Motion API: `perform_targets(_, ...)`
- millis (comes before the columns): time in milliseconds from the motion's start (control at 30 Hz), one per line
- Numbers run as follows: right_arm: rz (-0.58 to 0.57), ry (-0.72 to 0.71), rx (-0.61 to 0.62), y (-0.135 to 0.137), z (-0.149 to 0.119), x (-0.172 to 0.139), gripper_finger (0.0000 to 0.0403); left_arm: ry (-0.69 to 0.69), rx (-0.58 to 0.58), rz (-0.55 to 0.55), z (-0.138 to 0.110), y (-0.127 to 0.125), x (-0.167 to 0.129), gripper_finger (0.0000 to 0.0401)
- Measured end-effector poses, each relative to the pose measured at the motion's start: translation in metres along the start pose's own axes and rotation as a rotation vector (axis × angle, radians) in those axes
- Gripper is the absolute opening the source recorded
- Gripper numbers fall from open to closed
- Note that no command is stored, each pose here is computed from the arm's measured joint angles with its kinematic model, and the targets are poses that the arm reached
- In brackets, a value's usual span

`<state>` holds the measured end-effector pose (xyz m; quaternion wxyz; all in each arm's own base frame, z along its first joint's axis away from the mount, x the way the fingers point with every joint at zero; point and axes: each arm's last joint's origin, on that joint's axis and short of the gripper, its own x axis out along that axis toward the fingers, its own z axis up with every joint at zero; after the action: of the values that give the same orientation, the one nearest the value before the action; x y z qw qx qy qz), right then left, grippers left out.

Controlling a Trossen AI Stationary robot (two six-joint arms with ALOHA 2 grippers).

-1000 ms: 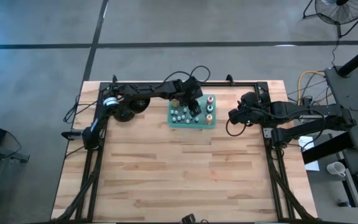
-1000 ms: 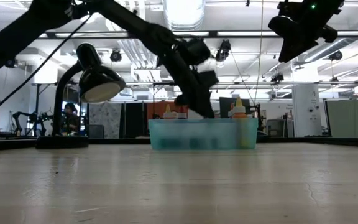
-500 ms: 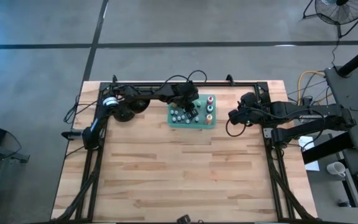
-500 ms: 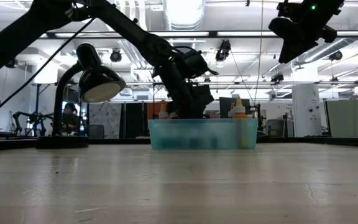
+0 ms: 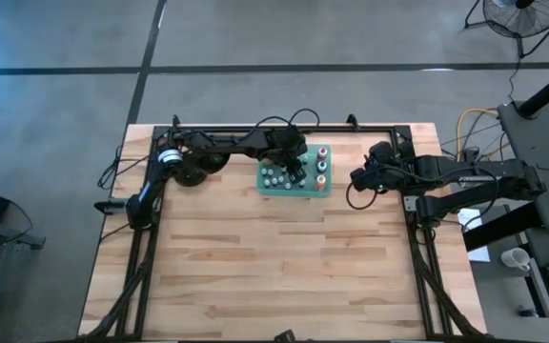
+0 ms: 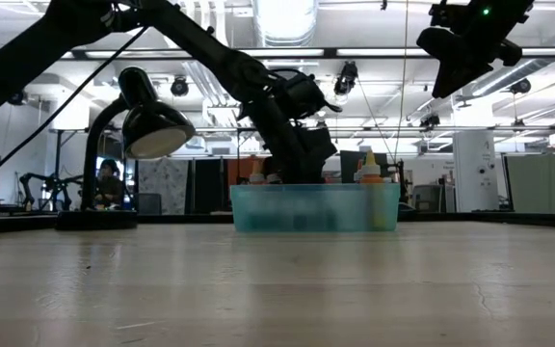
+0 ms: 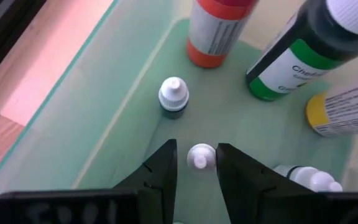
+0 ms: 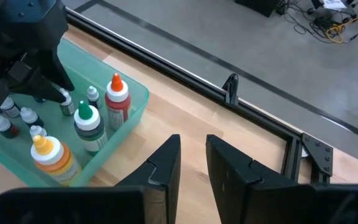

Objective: Pick & Place food coloring
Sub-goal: Put the small green food coloring bottle into the green bin, then return to Home Position

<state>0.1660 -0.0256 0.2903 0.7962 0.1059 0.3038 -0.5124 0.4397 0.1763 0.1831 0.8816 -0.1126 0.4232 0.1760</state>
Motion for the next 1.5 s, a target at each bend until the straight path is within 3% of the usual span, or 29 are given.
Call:
perform_targets(233,0.001,0.002,-0.02,0.0,0.0,0.0,0.0068,-0.027,0.003,-0.006,0.009,-0.002,-0.008,0.01)
perform_targets(400,0.001,0.002,-0.027,0.0,0.0,0.0,0.0068,-0.073,0.015,0.0,0.024,-0.006,-0.032,0.0105)
perform_targets(533,-0.003,-0.001,-0.102,0.0,0.0,0.0,0.0068,-0.117,0.024,-0.004,0.04,-0.012,-0.078,0.0106)
perform_targets(633,-0.01,-0.007,-0.205,-0.001,0.001,0.0,0.0068,-0.2,0.037,-0.023,0.051,-0.021,-0.129,0.0106)
perform_targets(800,0.202,0.071,-0.143,0.005,0.004,-0.01,0.0068,-0.319,0.012,-0.067,0.047,-0.03,-0.208,0.0106)
perform_targets(900,0.331,0.011,-0.084,0.01,0.007,-0.016,0.0068,-0.341,-0.041,-0.136,0.031,-0.032,-0.232,0.0106)
perform_targets(1000,0.458,-0.067,0.004,0.004,-0.002,-0.015,0.0068,-0.367,-0.063,-0.194,0.003,-0.038,-0.238,0.0106)
perform_targets(1167,0.852,-0.151,0.089,-0.011,-0.033,-0.014,0.0068,-0.44,-0.102,-0.294,-0.055,-0.051,-0.24,0.0106)
perform_targets(1267,1.04,-0.2,0.12,-0.022,-0.049,-0.015,0.0068,-0.445,-0.184,-0.331,-0.089,-0.048,-0.243,0.0106)
perform_targets(1367,1.103,-0.223,0.169,-0.035,-0.061,-0.017,0.0068,-0.398,-0.331,-0.351,-0.123,-0.041,-0.243,0.0106)
perform_targets(1500,1.06,-0.305,0.266,-0.052,-0.07,-0.016,0.0068,-0.583,-0.261,-0.471,-0.149,-0.041,-0.251,0.0106)
